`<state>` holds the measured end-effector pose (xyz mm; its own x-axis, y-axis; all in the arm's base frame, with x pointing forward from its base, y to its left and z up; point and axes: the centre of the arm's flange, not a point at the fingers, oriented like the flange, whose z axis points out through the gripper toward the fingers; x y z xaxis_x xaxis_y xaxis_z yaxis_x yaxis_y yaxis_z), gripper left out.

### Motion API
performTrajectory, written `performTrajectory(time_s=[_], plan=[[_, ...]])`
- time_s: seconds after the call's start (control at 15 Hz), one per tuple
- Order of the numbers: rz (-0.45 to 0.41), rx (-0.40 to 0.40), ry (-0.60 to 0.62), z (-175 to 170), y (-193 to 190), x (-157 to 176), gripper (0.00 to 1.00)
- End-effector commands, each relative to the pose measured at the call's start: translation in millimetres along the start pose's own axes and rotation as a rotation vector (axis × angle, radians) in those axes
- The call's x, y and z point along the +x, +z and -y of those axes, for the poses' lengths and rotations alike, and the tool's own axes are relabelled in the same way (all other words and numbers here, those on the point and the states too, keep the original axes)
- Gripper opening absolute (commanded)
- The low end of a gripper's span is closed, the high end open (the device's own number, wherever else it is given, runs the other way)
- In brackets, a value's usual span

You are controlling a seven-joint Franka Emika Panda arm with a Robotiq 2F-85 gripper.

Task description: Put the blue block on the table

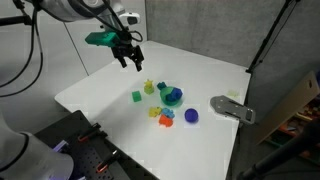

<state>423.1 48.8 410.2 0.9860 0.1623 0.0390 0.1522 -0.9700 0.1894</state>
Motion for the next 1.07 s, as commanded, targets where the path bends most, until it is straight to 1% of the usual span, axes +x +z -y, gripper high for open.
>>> performTrajectory(time_s=[0.0,0.27,0.53,0.73,1.0], plan=[[-0.001,0.027,0.019,-6,-4,24,1.00],[-0.004,0.046,0.041,-12,-6,53,1.00],[0.005,0.088,0.083,-22,-1,86,1.00],[0.020,0.125,0.135,-33,14,111,1.00],[0.057,0.153,0.226,-52,52,139,1.00]])
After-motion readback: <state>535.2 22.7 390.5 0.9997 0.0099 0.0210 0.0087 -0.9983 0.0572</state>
